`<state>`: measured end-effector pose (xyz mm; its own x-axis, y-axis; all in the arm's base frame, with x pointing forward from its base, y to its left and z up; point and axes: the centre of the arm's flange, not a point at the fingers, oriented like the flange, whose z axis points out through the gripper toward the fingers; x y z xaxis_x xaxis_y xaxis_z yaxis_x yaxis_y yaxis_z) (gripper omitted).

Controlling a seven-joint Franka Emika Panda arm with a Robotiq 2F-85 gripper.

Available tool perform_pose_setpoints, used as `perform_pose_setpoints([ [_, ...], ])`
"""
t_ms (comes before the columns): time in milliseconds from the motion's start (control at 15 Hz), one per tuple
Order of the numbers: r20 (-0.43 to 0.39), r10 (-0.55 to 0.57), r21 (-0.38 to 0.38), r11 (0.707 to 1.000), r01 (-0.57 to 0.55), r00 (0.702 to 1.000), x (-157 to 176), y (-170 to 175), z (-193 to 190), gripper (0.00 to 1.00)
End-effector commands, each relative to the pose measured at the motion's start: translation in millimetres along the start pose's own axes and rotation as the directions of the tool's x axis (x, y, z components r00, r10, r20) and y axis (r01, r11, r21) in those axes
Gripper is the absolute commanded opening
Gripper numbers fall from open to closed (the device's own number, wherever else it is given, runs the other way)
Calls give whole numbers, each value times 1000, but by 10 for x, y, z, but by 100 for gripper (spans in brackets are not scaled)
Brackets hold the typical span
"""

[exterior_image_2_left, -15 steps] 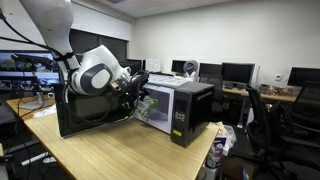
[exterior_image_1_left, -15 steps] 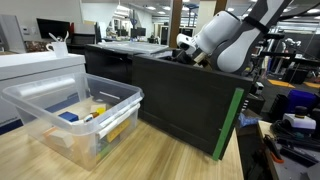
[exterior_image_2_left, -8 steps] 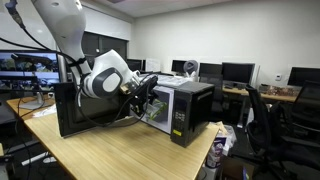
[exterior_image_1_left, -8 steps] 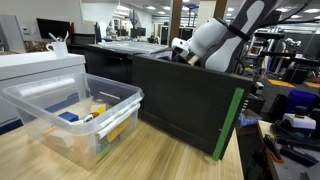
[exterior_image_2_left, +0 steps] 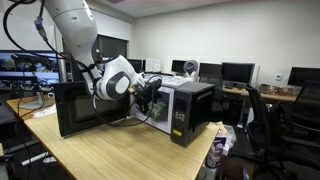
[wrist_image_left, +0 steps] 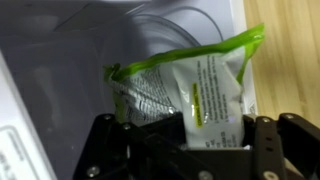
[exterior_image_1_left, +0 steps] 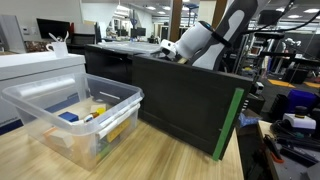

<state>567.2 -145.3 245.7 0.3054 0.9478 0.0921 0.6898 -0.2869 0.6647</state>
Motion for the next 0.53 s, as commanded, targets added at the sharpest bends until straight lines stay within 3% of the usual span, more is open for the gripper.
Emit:
perform_pose_setpoints([
  [0, -4, 10, -47, 999, -10, 1000, -28, -309, 153, 8],
  [333, -3, 13, -65, 998, -13, 1000, -30, -246, 216, 8],
  [400, -1, 16, -65, 998, -16, 1000, -32, -237, 219, 55],
  [467, -1, 19, -67, 998, -19, 1000, -35, -234, 229, 57],
])
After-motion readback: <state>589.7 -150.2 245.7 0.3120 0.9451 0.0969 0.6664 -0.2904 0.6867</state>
